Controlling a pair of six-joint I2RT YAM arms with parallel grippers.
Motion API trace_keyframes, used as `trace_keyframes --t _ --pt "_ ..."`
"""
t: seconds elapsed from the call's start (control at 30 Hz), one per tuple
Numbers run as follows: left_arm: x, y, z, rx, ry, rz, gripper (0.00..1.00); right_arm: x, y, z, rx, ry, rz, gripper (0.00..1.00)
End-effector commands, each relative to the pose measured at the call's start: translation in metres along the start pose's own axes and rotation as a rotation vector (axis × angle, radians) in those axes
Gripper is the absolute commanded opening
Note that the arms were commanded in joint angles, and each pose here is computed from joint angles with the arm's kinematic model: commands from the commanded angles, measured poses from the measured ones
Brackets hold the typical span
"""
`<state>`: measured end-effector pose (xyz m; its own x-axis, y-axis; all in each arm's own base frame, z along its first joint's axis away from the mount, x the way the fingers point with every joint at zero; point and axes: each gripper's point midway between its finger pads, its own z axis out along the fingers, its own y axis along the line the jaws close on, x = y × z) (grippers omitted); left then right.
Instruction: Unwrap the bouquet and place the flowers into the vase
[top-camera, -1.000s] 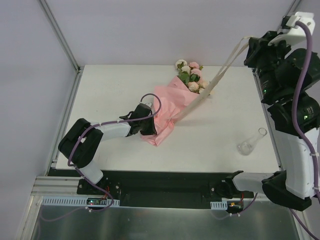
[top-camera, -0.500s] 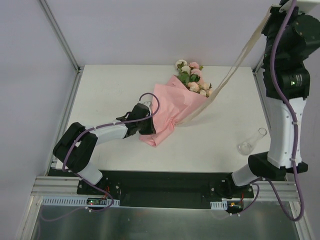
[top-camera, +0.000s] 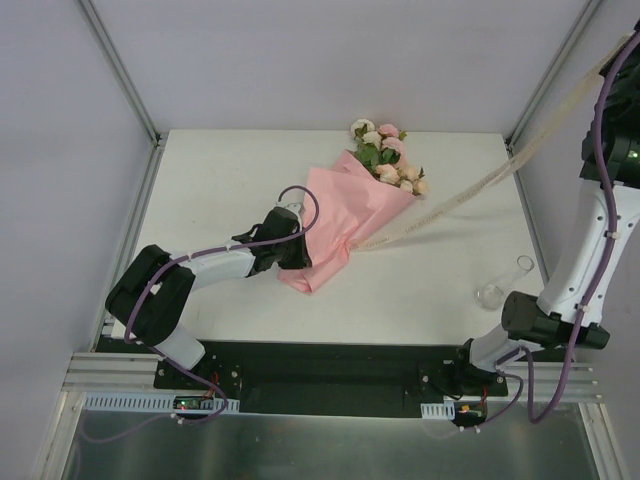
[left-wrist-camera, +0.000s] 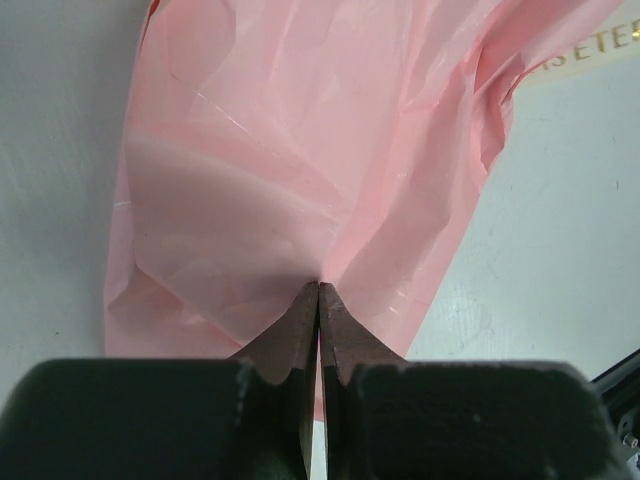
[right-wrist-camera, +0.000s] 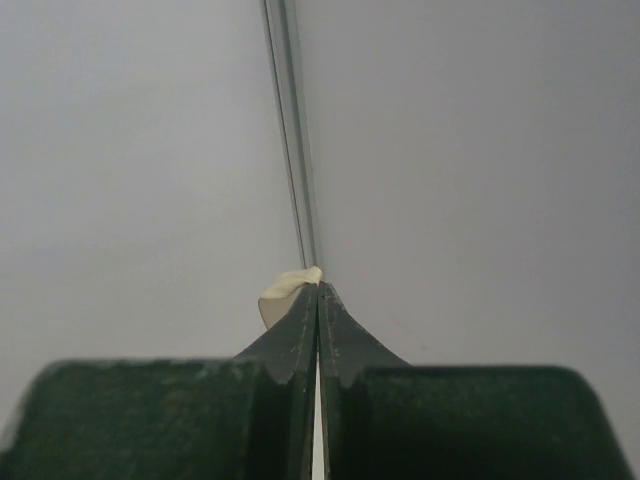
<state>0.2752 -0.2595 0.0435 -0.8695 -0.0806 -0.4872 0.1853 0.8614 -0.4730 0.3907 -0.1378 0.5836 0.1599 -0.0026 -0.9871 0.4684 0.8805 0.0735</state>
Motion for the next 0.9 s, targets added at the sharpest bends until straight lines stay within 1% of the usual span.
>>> trace_keyframes --t 0.0,0.07,0.2,0.33,0.4,0.5,0.53,0.6,0.63,0.67,0.7,0.73,0.8,0.83,0.87 --pt "-0.008 -0.008 -0.005 0.026 -0.039 0.035 0.00 -0.059 -0.007 -0.036 -0.046 -0.158 0.037 0.00" --pt "-0.008 -0.008 -0.005 0.027 -0.040 0.035 0.00 -0.057 -0.012 -0.037 -0.026 -0.151 0.027 0.01" --pt "-0.008 -0.008 -0.006 0.032 -0.042 0.037 0.00 -0.066 -0.021 -0.042 -0.010 -0.175 0.018 0.01" --pt "-0.008 -0.009 -0.006 0.037 -0.041 0.041 0.00 -0.066 -0.016 -0.039 -0.052 -0.189 0.003 0.00" --pt "-0.007 -0.009 -0.006 0.038 -0.040 0.039 0.00 -0.058 -0.010 -0.031 -0.075 -0.170 0.014 0.00" --pt "-0.007 -0.008 -0.006 0.038 -0.045 0.040 0.00 -0.037 0.002 -0.019 -0.120 -0.119 0.080 0.00" --pt "-0.008 -0.009 -0.007 0.038 -0.051 0.039 0.00 -0.017 0.011 -0.012 -0.151 -0.066 0.130 0.00" --pt "-0.008 -0.009 -0.008 0.042 -0.056 0.040 0.00 0.005 0.022 -0.005 -0.190 -0.006 0.190 0.01" --pt "-0.008 -0.009 -0.008 0.042 -0.056 0.038 0.00 0.030 0.038 -0.002 -0.265 0.063 0.215 0.00" --pt "-0.009 -0.010 -0.009 0.048 -0.057 0.040 0.00 0.044 0.045 -0.001 -0.284 0.105 0.278 0.00" --pt "-0.009 -0.011 -0.010 0.054 -0.055 0.044 0.00 0.052 0.049 -0.002 -0.299 0.123 0.301 0.00" --pt "-0.009 -0.013 -0.010 0.063 -0.054 0.049 0.00 0.086 0.054 0.001 -0.303 0.200 0.325 0.00" --pt "-0.010 -0.020 -0.012 0.097 -0.045 0.069 0.00 0.102 0.054 -0.004 -0.298 0.234 0.356 0.00" --pt "-0.009 -0.022 -0.012 0.108 -0.040 0.076 0.00 0.120 0.049 -0.003 -0.266 0.269 0.357 0.00" --pt "-0.010 -0.026 -0.013 0.125 -0.036 0.084 0.01 0.151 0.045 -0.004 -0.234 0.332 0.355 0.01"
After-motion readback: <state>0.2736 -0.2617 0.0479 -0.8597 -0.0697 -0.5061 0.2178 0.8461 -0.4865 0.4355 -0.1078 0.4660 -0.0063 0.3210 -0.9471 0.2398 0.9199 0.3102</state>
